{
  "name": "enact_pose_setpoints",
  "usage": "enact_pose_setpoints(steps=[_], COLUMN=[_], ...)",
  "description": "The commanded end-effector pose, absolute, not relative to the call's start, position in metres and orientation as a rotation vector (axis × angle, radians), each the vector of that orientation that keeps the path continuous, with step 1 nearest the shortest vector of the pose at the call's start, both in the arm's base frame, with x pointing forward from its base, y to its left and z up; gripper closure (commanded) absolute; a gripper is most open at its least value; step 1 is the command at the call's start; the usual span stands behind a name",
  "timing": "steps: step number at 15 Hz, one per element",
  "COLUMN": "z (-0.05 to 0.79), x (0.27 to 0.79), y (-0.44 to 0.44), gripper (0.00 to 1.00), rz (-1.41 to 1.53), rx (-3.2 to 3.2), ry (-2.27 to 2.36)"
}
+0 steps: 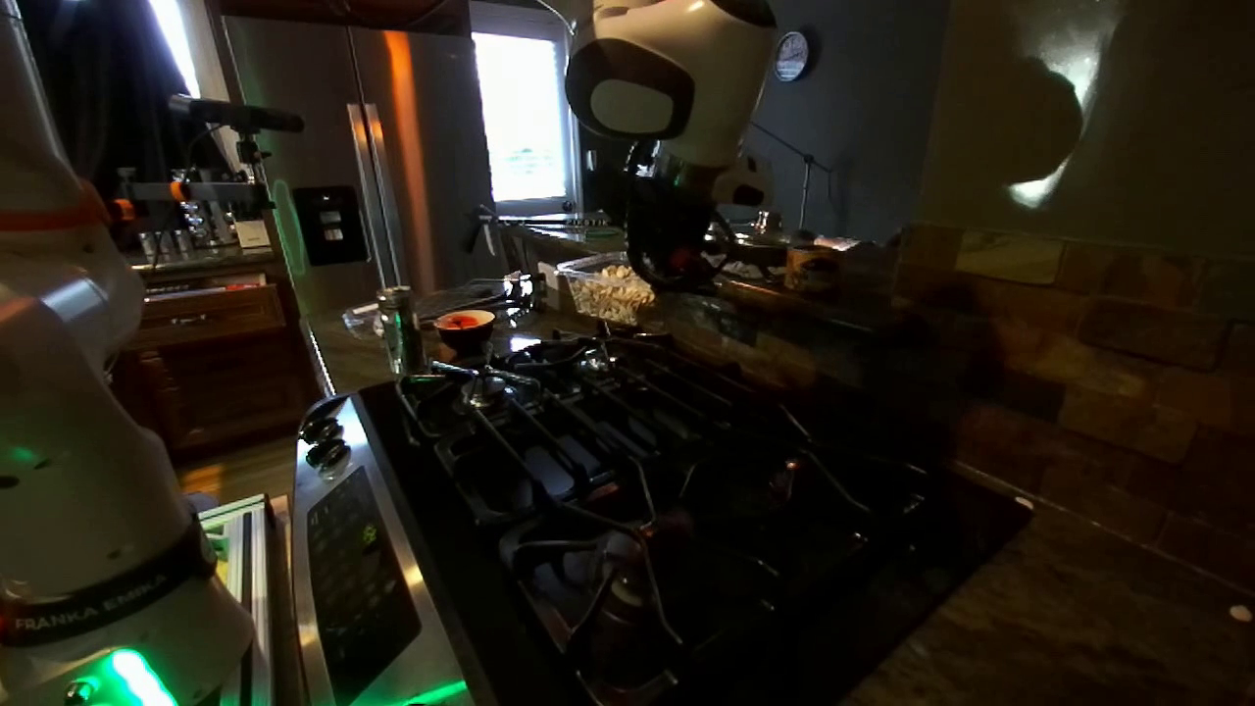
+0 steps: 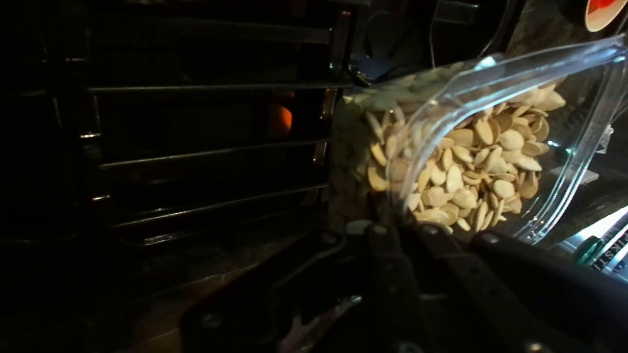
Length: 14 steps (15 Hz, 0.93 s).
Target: Pick up the clear lunch box with white contents on the right and put it on the stove
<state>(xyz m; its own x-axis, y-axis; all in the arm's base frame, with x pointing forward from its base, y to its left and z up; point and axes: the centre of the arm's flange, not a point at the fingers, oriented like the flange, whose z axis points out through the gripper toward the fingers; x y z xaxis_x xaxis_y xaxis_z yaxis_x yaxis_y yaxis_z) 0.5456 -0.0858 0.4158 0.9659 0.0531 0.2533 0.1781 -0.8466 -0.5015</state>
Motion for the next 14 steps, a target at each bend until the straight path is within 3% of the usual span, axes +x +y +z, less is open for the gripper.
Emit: enact_pose_setpoints(steps=[1, 10, 14], z=[0.41, 0.363, 0.373], x=[0.551, 0.542, 0.548], y=[-0.035, 0.059, 0.047], gripper=[0.99, 0.99, 0.97], rz=[-0.303, -0.289, -0.252], rx=[-2.582, -2.415, -2.455], ry=[-0.114, 0.072, 0.009])
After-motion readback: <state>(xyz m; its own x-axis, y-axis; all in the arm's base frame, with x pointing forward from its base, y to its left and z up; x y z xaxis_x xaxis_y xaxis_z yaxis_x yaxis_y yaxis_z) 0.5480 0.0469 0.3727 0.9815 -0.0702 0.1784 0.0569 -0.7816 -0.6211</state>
